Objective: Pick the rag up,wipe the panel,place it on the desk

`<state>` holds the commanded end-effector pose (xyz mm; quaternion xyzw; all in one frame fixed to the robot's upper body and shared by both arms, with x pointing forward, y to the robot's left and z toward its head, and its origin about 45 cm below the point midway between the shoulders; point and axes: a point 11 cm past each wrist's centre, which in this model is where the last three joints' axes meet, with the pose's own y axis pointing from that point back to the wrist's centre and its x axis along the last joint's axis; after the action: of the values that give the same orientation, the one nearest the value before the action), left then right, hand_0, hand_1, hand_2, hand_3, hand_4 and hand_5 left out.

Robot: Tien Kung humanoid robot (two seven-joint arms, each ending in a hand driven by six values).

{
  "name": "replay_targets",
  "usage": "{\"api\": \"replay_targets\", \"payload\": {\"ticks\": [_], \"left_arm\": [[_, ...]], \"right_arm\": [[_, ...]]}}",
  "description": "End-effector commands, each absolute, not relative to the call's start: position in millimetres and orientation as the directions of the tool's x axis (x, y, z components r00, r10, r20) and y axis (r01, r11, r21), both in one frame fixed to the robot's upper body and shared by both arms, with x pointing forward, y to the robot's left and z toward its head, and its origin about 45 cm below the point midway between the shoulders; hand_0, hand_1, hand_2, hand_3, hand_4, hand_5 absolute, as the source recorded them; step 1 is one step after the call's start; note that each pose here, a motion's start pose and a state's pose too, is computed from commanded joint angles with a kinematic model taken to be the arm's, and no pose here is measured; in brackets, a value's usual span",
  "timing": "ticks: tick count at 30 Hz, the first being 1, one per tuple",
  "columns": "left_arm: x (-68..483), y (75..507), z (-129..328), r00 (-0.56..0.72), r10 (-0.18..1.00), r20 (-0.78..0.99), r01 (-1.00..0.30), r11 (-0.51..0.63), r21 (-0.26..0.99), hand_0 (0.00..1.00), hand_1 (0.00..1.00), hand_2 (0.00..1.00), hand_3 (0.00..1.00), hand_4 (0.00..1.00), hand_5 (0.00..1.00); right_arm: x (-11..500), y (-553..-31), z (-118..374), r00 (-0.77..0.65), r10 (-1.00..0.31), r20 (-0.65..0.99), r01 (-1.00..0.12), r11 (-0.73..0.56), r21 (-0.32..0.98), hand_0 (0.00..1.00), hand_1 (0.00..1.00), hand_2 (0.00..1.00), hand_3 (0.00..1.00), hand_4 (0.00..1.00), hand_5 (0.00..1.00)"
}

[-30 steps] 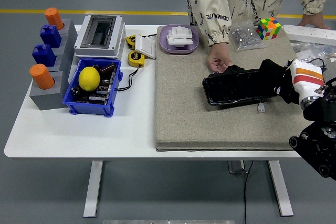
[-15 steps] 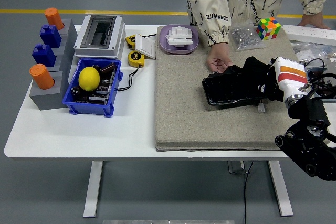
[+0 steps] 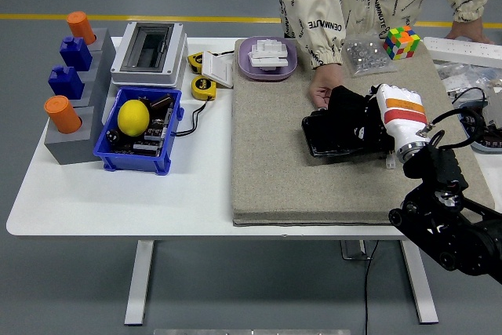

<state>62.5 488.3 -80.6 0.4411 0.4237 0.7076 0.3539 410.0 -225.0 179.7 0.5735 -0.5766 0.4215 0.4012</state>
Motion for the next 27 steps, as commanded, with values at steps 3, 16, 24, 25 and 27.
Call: {"api": "replay_targets", "payload": {"ticks": [3,16,24,25,27], "left_arm": [[62.4,488.3,-80.6,-0.36,0.875,0.325,-0.127,-0.39,0.912,0.608,0.642,0.655,0.563,0.629,0.442],[60.9,489.7,-80.2,-0.354,0.875,0.329,-0.124,-0.393,0.911,0.608,0.641,0.655,0.562,0.628,0.442],[60.2,490.3,-80.0,-0.35,0.876,0.332,-0.123,-0.394,0.911,0.608,0.642,0.654,0.562,0.628,0.441],[59.9,490.3,-80.0,-0.35,0.876,0.332,-0.122,-0.394,0.911,0.608,0.642,0.654,0.562,0.628,0.441],[59.4,490.1,-80.2,-0.35,0.876,0.332,-0.121,-0.394,0.911,0.608,0.642,0.654,0.562,0.628,0.44]], "right_arm": [[407.4,-216.1,179.4,-0.011,-0.324,0.946,-0.999,-0.038,-0.024,0.294,0.389,0.419,0.435,0.969,0.055],[391.0,-181.3,168.1,0.044,-0.347,0.937,-0.993,-0.118,0.004,0.294,0.389,0.419,0.434,0.969,0.055],[378.9,-155.7,164.4,0.085,-0.338,0.937,-0.98,-0.197,0.018,0.297,0.389,0.419,0.434,0.968,0.055],[377.8,-153.7,164.0,0.089,-0.336,0.938,-0.979,-0.204,0.02,0.297,0.389,0.419,0.434,0.968,0.055],[375.4,-149.0,163.3,0.097,-0.332,0.938,-0.975,-0.22,0.023,0.297,0.389,0.418,0.434,0.967,0.054]]}}
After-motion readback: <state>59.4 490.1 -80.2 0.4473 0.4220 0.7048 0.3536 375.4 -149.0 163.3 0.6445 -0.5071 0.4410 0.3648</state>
